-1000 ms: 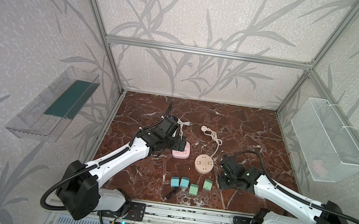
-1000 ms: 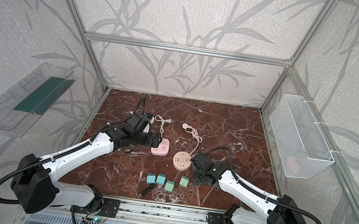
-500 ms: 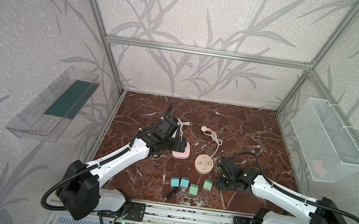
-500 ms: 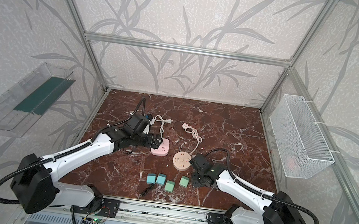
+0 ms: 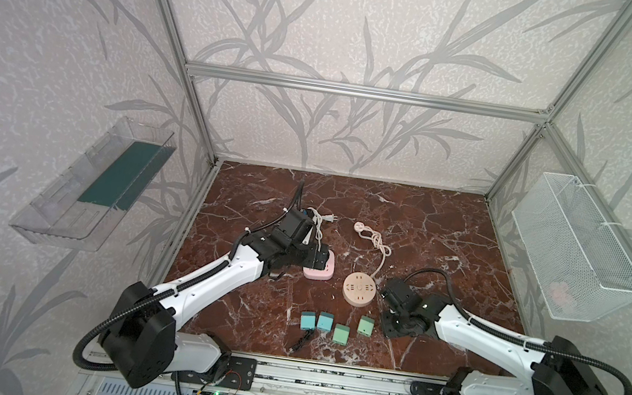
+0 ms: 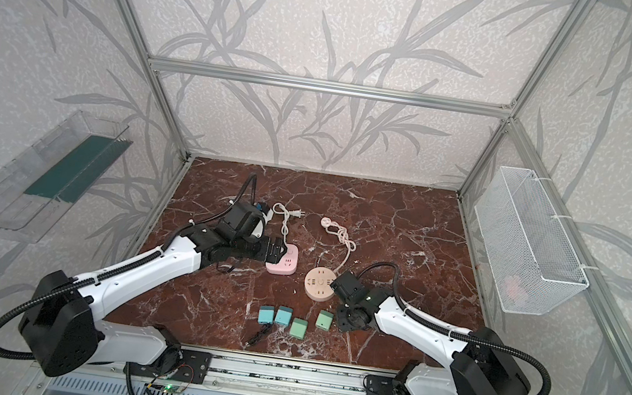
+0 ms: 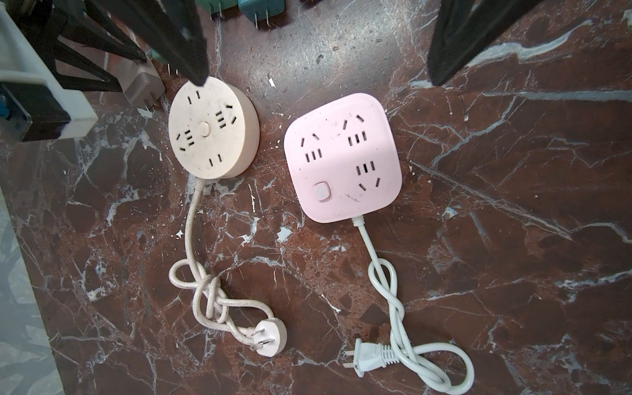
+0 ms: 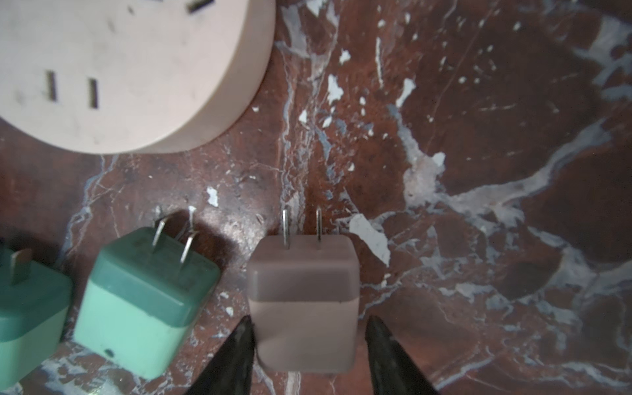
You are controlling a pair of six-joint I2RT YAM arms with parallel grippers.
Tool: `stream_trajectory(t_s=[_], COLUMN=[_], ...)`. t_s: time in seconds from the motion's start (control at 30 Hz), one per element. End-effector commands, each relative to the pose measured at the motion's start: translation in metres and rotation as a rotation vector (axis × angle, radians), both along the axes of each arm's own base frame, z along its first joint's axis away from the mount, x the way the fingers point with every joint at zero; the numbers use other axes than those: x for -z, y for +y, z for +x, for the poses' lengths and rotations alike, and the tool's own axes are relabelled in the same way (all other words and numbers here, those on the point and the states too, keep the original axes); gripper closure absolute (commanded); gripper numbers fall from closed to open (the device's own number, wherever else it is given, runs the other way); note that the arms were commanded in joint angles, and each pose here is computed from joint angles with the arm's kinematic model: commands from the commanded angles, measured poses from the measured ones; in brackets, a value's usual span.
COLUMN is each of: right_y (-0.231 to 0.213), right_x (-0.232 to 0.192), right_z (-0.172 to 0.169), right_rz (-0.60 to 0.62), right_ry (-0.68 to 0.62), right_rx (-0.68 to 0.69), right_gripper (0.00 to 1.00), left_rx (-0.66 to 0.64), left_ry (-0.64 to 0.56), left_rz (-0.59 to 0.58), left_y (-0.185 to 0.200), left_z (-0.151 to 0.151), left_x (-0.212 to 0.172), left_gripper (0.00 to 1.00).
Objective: Insert the plug
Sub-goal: 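Close the right gripper on the mauve-grey plug and lift it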
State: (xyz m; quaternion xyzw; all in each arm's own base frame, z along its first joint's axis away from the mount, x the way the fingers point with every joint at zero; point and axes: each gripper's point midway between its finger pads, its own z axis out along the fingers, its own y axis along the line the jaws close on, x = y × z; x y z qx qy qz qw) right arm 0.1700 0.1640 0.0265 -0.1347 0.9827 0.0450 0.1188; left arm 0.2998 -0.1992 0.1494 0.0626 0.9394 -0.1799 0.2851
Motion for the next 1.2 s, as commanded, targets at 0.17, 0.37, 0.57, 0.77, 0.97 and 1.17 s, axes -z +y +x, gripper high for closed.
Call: stream_trajectory(t_s=[0.17, 0.37, 0.57, 0.77, 0.97, 1.17], right_y=[0.005, 0.007, 0.005, 0.023, 0.05, 0.074], right_x=[0.003, 0.003, -0.013, -0.08, -0.129, -0.152], right_z=[0.006, 0.008, 0.011, 0.024, 0.033, 0.042], right_rz=[-0.009, -0.007, -0.019, 0.083, 0.207, 0.283], right_ry=[-0.015, -0.023, -0.052, -0.169, -0.268, -0.312], right_rx=[-0.017, -0.027, -0.049, -0.13, -0.244, -0.306], right_gripper=[0.49, 0.54, 0.86, 1.0, 1.0, 1.0], left_rx=[0.001, 0.0, 0.014, 0.058, 0.115, 0.128], left_ry=[0.013, 0.024, 0.036, 0.07, 0.132, 0.125], left_rz=[-0.011, -0.009, -0.015, -0.062, -0.14, -0.201], left_y=[-0.002, -0.002, -0.003, -0.011, -0.025, -0.037], left_z=[-0.002, -0.002, -0.006, -0.018, -0.037, -0.043], left_x=[0.005, 0.007, 0.007, 0.004, 0.002, -0.009], left_gripper=[0.02, 0.02, 0.02, 0.07, 0.11, 0.11])
